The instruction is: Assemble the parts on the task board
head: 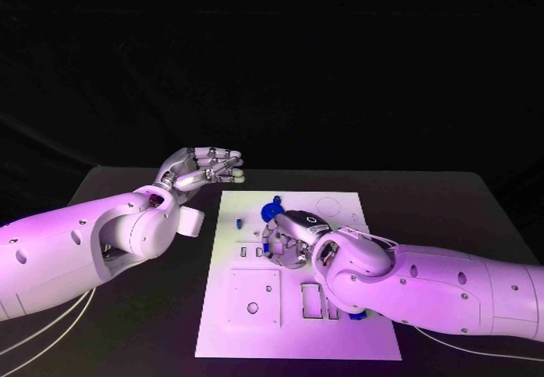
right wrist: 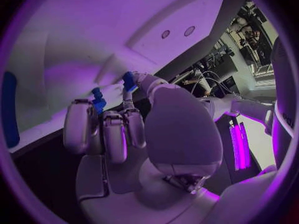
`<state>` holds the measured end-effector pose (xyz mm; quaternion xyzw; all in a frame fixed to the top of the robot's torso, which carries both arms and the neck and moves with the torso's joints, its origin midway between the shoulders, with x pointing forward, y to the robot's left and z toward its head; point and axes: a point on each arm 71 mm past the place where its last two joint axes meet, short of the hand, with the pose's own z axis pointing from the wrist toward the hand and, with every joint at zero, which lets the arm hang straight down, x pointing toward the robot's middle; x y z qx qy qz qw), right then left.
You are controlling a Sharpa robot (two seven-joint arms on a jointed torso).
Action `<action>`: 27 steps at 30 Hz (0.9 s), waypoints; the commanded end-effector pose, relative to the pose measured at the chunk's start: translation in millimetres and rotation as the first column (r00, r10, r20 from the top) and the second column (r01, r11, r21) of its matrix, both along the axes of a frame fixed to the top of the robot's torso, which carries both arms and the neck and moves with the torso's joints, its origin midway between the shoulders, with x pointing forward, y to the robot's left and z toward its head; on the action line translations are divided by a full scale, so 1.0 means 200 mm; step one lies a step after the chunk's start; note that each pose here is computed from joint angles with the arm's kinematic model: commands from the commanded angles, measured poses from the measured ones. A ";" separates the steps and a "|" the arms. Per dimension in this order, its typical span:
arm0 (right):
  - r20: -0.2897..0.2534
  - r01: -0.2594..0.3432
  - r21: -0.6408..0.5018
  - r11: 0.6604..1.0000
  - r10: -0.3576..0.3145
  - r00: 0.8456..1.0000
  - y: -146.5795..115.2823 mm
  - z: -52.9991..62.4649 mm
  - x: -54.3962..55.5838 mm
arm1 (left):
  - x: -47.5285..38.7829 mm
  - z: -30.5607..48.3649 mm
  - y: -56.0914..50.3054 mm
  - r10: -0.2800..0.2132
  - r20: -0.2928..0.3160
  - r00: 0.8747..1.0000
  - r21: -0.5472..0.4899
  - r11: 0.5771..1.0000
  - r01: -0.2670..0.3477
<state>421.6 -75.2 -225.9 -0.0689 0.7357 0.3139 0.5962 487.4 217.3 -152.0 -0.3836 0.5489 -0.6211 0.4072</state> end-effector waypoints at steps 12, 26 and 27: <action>0.014 -0.009 -0.032 0.999 0.010 1.000 0.00 -0.02 0.00 | -0.002 0.003 -0.01 -0.020 0.003 1.000 -0.006 1.000 0.020; 0.015 -0.004 -0.022 1.000 0.004 1.000 0.00 -0.01 0.00 | -0.001 0.001 -0.01 -0.026 -0.001 1.000 -0.006 1.000 0.025; 0.016 -0.003 -0.021 1.000 0.004 1.000 0.00 -0.01 0.00 | -0.001 0.001 -0.01 -0.026 -0.002 1.000 -0.006 1.000 0.026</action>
